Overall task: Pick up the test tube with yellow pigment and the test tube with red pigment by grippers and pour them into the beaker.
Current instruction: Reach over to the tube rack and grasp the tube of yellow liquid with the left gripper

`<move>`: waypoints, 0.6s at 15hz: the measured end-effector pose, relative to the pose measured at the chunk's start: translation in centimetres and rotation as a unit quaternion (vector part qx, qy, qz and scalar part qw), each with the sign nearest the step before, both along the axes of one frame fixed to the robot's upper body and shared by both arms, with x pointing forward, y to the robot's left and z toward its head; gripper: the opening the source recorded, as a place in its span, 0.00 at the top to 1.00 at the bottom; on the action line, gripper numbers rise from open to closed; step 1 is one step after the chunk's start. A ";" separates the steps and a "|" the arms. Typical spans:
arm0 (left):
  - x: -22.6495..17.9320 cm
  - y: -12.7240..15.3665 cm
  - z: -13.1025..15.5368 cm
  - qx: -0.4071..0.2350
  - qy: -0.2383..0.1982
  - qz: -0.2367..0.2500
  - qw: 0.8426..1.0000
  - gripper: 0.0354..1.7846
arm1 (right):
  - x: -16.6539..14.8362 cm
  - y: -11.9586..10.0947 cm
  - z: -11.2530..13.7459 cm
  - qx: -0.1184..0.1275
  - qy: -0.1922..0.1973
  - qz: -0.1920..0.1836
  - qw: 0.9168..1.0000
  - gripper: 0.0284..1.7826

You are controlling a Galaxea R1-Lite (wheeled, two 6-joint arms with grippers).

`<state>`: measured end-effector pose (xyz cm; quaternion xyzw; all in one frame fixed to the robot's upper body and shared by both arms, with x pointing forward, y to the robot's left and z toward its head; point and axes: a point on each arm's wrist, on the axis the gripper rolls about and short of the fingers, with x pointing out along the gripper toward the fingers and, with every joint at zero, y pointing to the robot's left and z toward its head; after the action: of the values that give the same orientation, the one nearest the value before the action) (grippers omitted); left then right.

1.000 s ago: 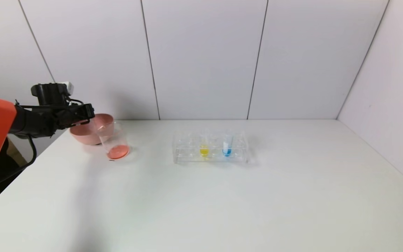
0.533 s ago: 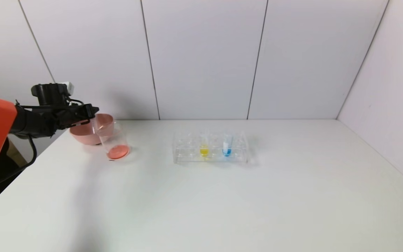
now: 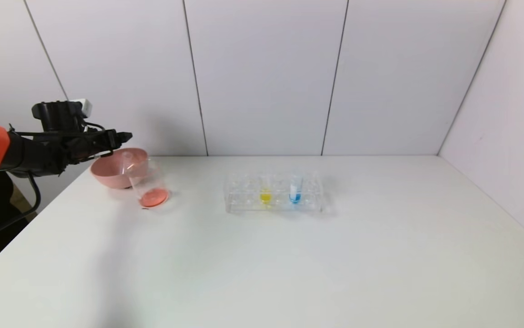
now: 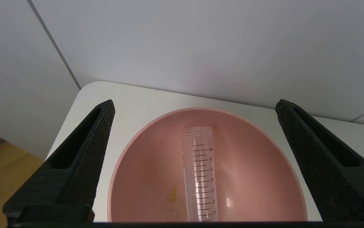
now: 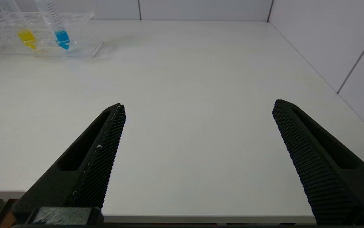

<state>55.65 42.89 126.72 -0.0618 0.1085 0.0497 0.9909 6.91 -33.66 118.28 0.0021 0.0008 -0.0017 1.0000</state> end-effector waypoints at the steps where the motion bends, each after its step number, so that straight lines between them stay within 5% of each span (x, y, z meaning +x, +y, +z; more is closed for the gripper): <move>1: -0.4 -0.2 0.5 0.003 -0.009 -0.001 1.000 0.01 | 0.0 0.0 0.0 0.000 0.000 0.000 1.000 0.05; 9: -5.0 -4.7 4.9 0.007 -0.038 -0.046 0.998 0.01 | 0.0 0.0 0.0 0.000 0.000 0.000 1.000 0.05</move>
<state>50.61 38.21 131.61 -0.0520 0.0729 0.0024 0.9960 6.91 -33.66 118.28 0.0023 0.0008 -0.0013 1.0000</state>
